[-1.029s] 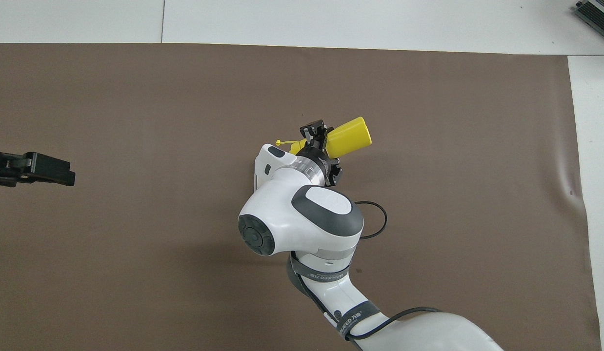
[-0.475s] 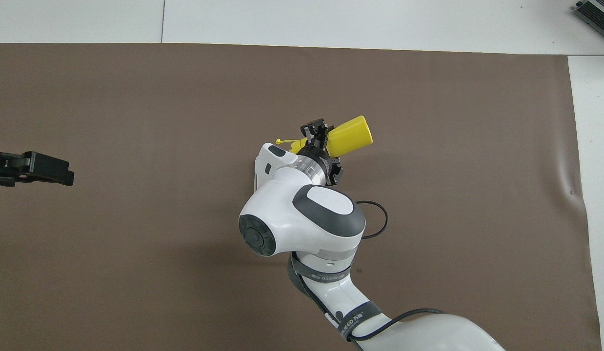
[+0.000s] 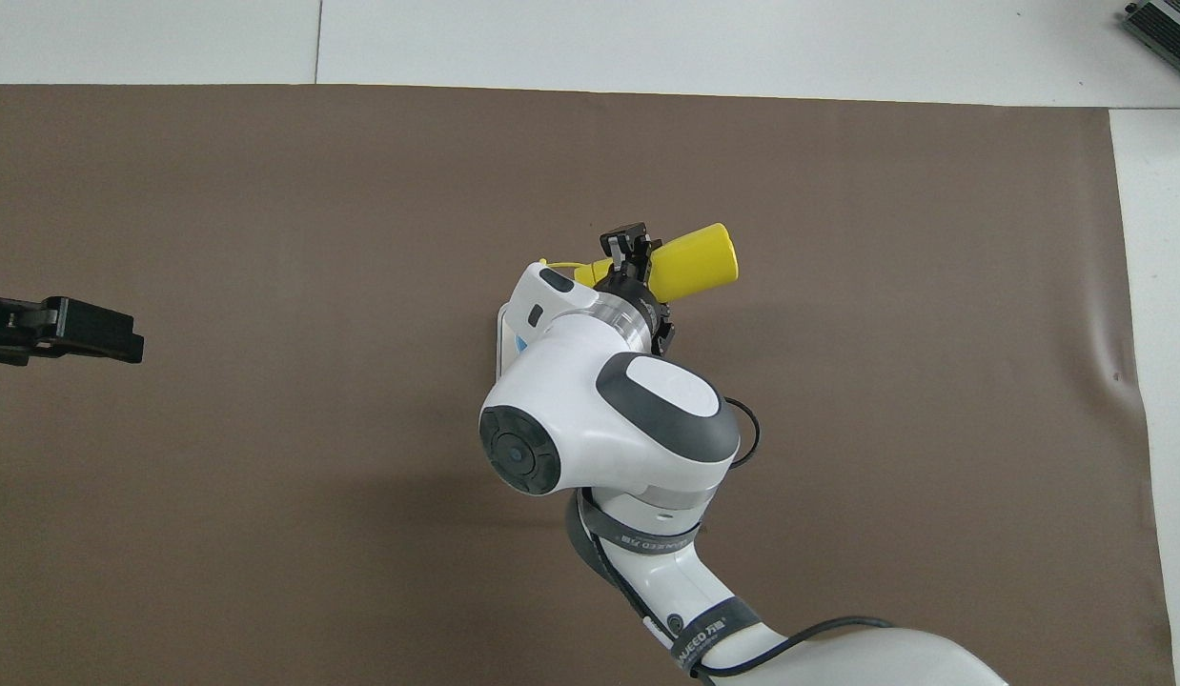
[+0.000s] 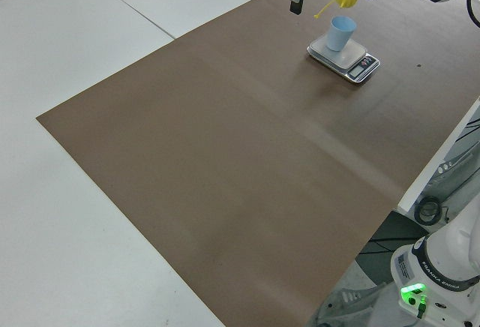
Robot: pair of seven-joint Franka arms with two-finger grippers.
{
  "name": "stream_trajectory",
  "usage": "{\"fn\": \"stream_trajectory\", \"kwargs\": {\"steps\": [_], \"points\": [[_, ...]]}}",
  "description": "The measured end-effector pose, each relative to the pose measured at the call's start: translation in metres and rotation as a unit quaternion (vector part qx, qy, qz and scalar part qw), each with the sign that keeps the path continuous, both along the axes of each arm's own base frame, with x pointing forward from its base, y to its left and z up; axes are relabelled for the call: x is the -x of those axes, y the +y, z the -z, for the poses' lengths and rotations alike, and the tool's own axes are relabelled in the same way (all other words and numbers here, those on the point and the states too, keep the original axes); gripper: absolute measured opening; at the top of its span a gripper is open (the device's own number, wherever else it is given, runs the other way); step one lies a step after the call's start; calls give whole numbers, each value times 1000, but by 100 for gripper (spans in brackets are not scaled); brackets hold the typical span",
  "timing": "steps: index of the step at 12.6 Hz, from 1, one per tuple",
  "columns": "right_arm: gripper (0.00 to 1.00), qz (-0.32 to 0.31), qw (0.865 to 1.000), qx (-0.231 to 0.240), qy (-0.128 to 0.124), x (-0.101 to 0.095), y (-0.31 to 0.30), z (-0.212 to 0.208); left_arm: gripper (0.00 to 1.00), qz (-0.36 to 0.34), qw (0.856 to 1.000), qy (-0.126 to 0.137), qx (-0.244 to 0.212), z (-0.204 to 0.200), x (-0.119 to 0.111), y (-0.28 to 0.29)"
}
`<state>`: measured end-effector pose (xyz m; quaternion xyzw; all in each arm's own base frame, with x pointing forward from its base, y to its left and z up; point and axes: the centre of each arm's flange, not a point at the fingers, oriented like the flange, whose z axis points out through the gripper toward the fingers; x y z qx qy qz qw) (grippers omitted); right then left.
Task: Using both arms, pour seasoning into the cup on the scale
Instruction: 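Tilt the bottle nozzle down into the cup with the right gripper, then turn the bottle upright and carry it back to its spot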
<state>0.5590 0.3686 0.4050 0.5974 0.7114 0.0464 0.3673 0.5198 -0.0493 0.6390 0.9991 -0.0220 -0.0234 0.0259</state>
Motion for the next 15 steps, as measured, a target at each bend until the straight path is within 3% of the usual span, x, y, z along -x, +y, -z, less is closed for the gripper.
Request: {"fn": "stream_trajectory", "kwargs": {"steps": [4,7,13,15], "points": [[52,39,997,-65,9,-17,-28,-16,100,0,1000,0,0,0,0,0],[52,92,986,-136,29,-24,-62,-30,100,0,1000,0,0,0,0,0],[52,178,939,-291,36,-19,-149,-46,100,0,1000,0,0,0,0,0],[52,190,921,-336,52,-21,-178,-50,100,0,1000,0,0,0,0,0]]}}
